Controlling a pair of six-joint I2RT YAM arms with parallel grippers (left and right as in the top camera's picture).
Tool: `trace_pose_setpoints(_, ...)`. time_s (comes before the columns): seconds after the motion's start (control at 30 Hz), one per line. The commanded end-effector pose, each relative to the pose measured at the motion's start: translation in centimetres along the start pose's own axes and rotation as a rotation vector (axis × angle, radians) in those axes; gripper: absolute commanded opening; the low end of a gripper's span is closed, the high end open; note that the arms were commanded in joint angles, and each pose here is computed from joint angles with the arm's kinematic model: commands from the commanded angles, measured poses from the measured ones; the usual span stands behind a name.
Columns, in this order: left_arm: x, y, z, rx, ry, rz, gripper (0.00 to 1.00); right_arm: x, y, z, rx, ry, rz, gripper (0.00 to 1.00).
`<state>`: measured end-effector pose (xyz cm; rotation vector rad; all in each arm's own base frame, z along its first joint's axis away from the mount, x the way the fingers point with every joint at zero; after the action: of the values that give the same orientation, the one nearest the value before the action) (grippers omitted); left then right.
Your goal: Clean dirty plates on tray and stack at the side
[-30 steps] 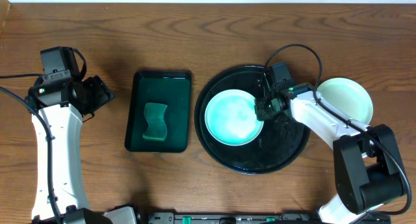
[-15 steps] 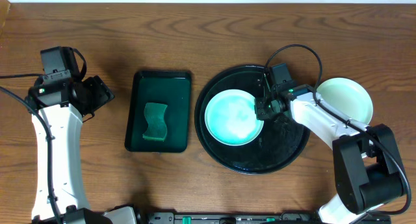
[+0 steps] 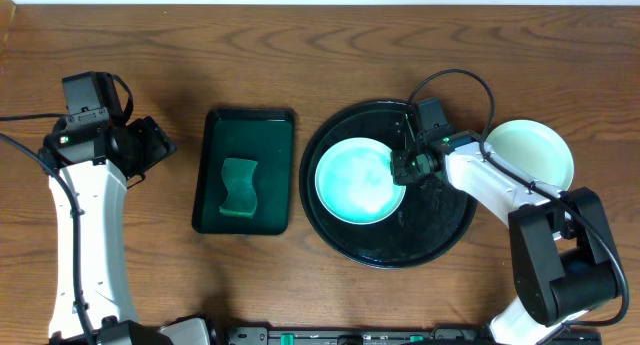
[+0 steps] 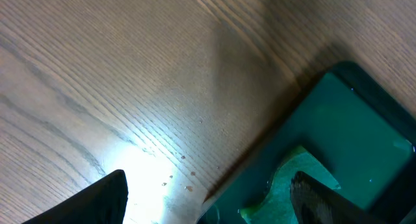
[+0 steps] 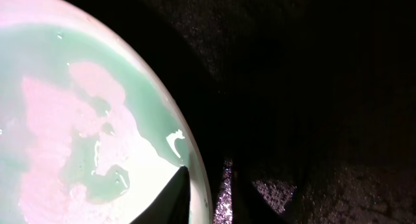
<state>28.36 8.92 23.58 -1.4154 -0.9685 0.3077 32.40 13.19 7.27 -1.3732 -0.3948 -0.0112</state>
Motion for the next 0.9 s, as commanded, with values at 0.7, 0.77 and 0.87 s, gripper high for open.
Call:
trace_pose_setpoints(0.7, 0.4, -0.4, 0.1, 0.002, -0.007, -0.018, 0.80, 0.2, -0.7, 0.4, 0.039, 0.002, -0.012, 0.01)
trace_pose_setpoints(0.77, 0.4, -0.4, 0.1, 0.002, -0.007, -0.018, 0.80, 0.5, -1.1, 0.4, 0.039, 0.003, -0.019, 0.01)
trace_pose_setpoints(0.87, 0.4, -0.4, 0.1, 0.002, -0.007, -0.018, 0.80, 0.9, -2.1, 0.4, 0.039, 0.007, -0.027, 0.01)
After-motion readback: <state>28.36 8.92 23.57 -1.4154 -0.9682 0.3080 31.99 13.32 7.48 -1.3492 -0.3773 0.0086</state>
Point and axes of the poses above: each gripper's point midway between its finger pads, its own y axis out along the fingers, its own z axis along the line the jaws close on, x = y × z, the point moved 7 cm from there along -y, back along the fingers, and after that the axes turned 9 degrees about -y, right-handed, at the moved point
